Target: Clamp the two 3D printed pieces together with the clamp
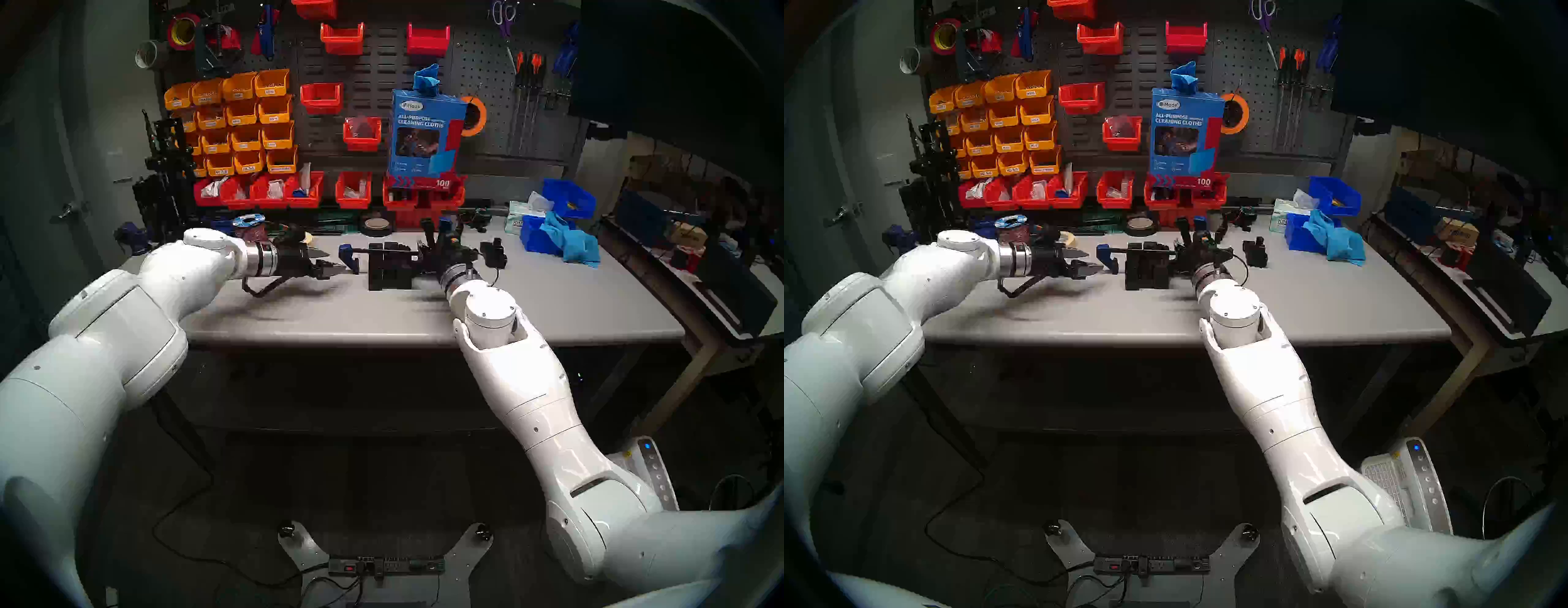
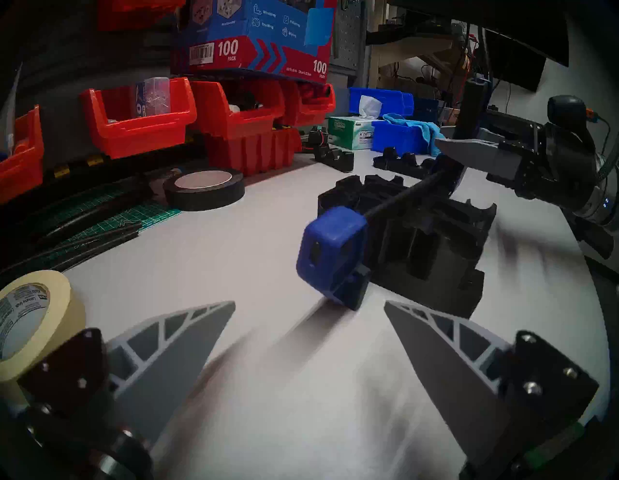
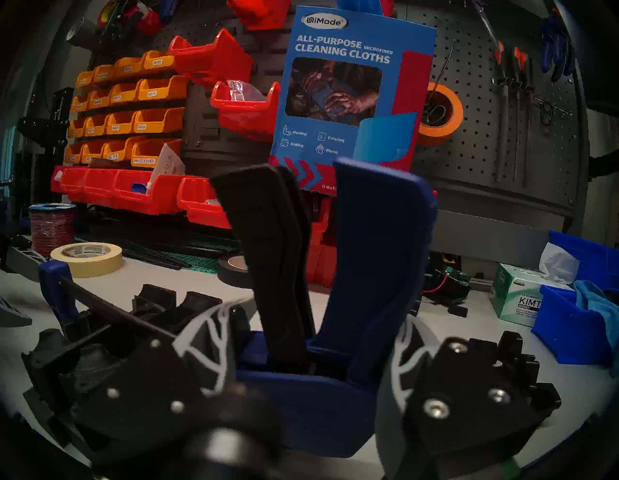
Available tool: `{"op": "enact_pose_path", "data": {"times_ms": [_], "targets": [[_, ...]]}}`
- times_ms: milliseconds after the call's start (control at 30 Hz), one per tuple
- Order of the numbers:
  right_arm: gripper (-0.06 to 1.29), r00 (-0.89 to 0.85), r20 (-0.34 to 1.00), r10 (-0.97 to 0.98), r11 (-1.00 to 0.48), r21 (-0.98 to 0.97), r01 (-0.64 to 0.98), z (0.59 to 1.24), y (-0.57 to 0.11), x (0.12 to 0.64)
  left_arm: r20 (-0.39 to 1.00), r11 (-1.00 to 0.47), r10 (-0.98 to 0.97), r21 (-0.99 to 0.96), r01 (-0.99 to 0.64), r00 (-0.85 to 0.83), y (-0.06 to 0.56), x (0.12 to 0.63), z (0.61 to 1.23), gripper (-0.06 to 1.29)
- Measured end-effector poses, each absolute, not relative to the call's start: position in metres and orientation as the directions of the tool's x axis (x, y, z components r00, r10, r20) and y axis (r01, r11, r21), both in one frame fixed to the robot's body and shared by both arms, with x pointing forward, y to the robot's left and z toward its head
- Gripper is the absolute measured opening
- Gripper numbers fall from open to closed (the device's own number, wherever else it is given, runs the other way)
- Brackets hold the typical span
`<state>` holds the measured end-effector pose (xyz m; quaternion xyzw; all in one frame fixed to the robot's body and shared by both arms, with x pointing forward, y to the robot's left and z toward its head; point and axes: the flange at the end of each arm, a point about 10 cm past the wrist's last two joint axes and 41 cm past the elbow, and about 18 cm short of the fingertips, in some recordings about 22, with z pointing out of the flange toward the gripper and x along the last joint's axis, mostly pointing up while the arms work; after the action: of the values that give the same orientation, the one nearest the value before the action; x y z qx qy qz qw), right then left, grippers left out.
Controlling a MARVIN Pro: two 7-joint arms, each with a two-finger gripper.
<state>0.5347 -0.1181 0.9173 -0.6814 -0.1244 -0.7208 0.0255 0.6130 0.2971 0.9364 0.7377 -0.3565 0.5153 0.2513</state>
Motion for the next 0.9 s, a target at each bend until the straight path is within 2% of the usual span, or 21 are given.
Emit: {"op": "enact_pose_path", "data": {"times_ms": [100,167,200,233,267,300,333,367,400,467,500,567,900], "targets": [[0.52,-0.070,0.989,0.133,-0.968,0.145,0.207,0.917,-0.118,0.535,0.940,-0.613,-0.269,-0.001,-0.790,0.208,0.296,0.613,0.937,1.12],[0.52,-0.071,0.989,0.133,-0.968,0.145,0.207,0.917,-0.118,0.535,0.941,-0.608,-0.271,-0.003,-0.794,0.204,0.295,0.613,0.938,1.02],[0.52,-0.071,0.989,0.134,-0.967,0.146,0.207,0.917,-0.118,0.535,0.941,-0.605,-0.272,-0.004,-0.796,0.201,0.295,0.613,0.938,0.91],[0.52,-0.071,0.988,0.134,-0.967,0.146,0.207,0.917,-0.118,0.534,0.941,-0.603,-0.272,-0.005,-0.798,0.199,0.294,0.613,0.939,0.73],[0.52,-0.071,0.988,0.134,-0.967,0.146,0.207,0.917,-0.118,0.534,0.942,-0.601,-0.273,-0.006,-0.799,0.198,0.294,0.613,0.939,0.66],[0.52,-0.071,0.988,0.134,-0.967,0.146,0.207,0.917,-0.118,0.534,0.942,-0.599,-0.273,-0.007,-0.801,0.196,0.293,0.613,0.939,0.42],[0.52,-0.071,0.988,0.134,-0.967,0.146,0.207,0.917,-0.118,0.534,0.942,-0.596,-0.274,-0.009,-0.803,0.193,0.292,0.613,0.939,0.32],[0.52,-0.071,0.988,0.134,-0.967,0.147,0.208,0.917,-0.118,0.534,0.943,-0.594,-0.274,-0.009,-0.804,0.191,0.292,0.613,0.940,0.35],[0.52,-0.071,0.988,0.135,-0.967,0.147,0.208,0.917,-0.118,0.534,0.943,-0.592,-0.274,-0.010,-0.806,0.189,0.291,0.613,0.940,0.63],[0.52,-0.072,0.988,0.135,-0.967,0.147,0.208,0.917,-0.118,0.534,0.943,-0.587,-0.275,-0.012,-0.810,0.185,0.290,0.613,0.940,0.96],[0.52,-0.072,0.988,0.135,-0.967,0.148,0.208,0.917,-0.118,0.534,0.944,-0.584,-0.276,-0.013,-0.811,0.183,0.289,0.613,0.941,1.00],[0.52,-0.072,0.988,0.136,-0.967,0.148,0.208,0.917,-0.118,0.534,0.944,-0.580,-0.276,-0.015,-0.815,0.179,0.288,0.613,0.941,1.19],[0.52,-0.073,0.988,0.138,-0.966,0.150,0.209,0.917,-0.118,0.534,0.946,-0.559,-0.279,-0.023,-0.829,0.163,0.283,0.612,0.942,1.22]]}}
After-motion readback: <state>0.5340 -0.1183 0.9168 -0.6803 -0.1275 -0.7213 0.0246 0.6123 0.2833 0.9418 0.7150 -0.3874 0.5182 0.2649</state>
